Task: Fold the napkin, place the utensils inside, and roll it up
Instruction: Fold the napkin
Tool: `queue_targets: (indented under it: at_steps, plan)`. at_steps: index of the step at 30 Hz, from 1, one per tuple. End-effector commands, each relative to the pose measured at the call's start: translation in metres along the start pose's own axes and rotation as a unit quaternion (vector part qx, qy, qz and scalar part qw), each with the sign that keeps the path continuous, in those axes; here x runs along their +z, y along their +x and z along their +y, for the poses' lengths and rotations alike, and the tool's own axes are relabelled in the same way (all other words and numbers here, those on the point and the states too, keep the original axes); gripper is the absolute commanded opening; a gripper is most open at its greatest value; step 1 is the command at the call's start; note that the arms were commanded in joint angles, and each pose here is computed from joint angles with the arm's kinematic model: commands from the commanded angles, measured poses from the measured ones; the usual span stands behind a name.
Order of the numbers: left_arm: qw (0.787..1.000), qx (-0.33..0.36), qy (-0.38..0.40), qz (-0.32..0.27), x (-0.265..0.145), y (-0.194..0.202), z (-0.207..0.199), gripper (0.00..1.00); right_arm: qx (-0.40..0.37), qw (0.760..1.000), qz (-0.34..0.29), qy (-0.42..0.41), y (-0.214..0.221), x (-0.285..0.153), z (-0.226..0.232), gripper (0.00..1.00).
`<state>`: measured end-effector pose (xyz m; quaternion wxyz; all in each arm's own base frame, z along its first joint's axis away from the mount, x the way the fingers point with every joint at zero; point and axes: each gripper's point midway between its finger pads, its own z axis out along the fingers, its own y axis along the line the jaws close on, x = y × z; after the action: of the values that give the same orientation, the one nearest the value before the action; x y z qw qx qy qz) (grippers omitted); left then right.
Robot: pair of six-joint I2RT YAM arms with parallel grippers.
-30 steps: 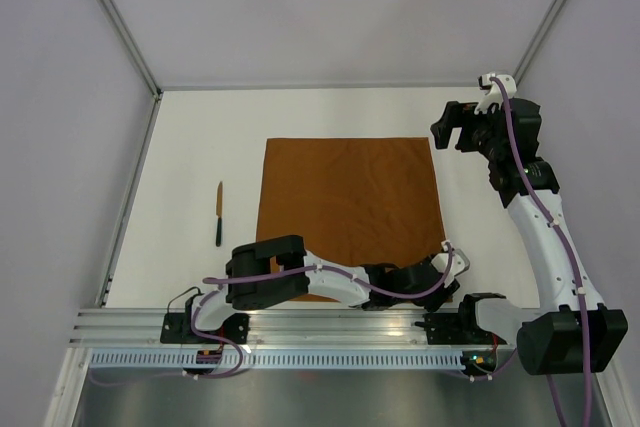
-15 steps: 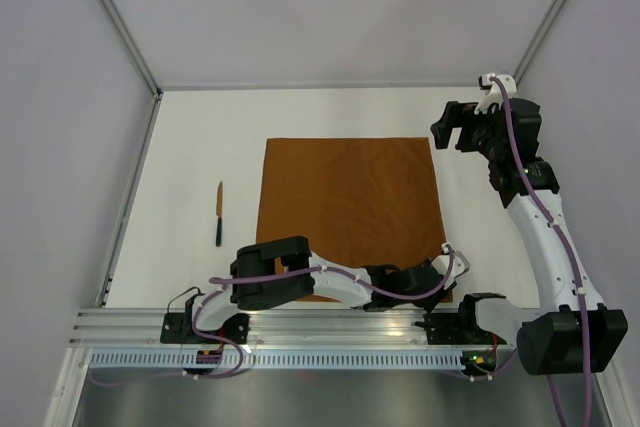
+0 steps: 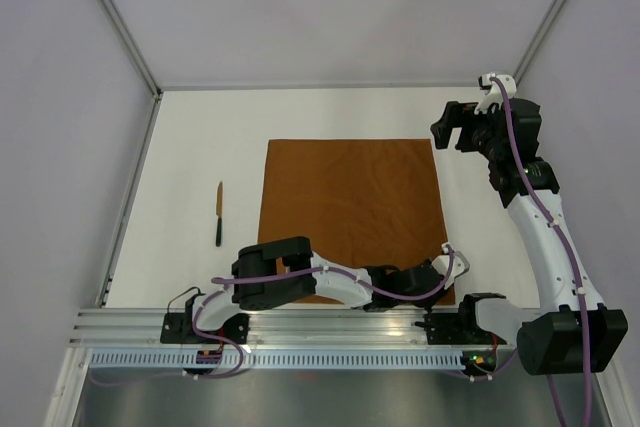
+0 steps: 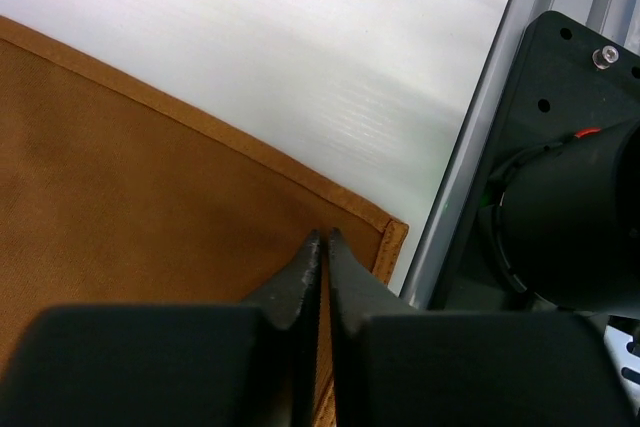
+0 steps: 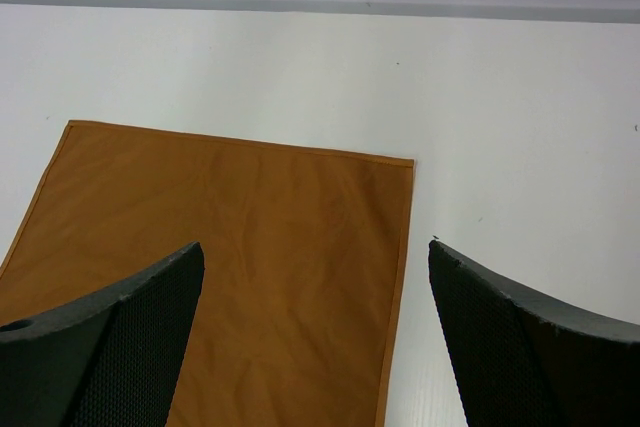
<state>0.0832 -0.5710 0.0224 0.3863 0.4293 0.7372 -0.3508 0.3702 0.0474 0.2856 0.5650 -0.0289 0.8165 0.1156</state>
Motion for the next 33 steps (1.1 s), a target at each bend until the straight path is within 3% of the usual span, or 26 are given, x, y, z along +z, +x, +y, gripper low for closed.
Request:
queue_targets:
  at_steps: [1, 7, 17, 24, 33]
  plan:
    - [1.000, -0.007, 0.011, 0.011, -0.002, 0.005, -0.003, 0.04, 0.010, 1.000, 0.001, 0.007, -0.001, -0.001, -0.001, 0.98]
    - [1.000, -0.016, -0.009, 0.004, -0.007, -0.010, 0.014, 0.02, 0.011, 1.000, 0.002, 0.004, 0.000, -0.001, 0.000, 0.98]
    - [0.998, -0.041, -0.037, 0.025, -0.016, -0.002, 0.070, 0.02, 0.012, 1.000, 0.007, -0.002, 0.002, 0.001, 0.002, 0.98]
    - [1.000, -0.019, 0.004, 0.019, -0.016, -0.012, 0.055, 0.02, 0.011, 1.000, 0.007, -0.002, 0.002, 0.001, 0.001, 0.98]
    - [0.999, 0.008, 0.027, -0.031, -0.025, -0.049, 0.027, 0.23, 0.010, 1.000, 0.009, -0.003, 0.003, 0.002, 0.002, 0.98]
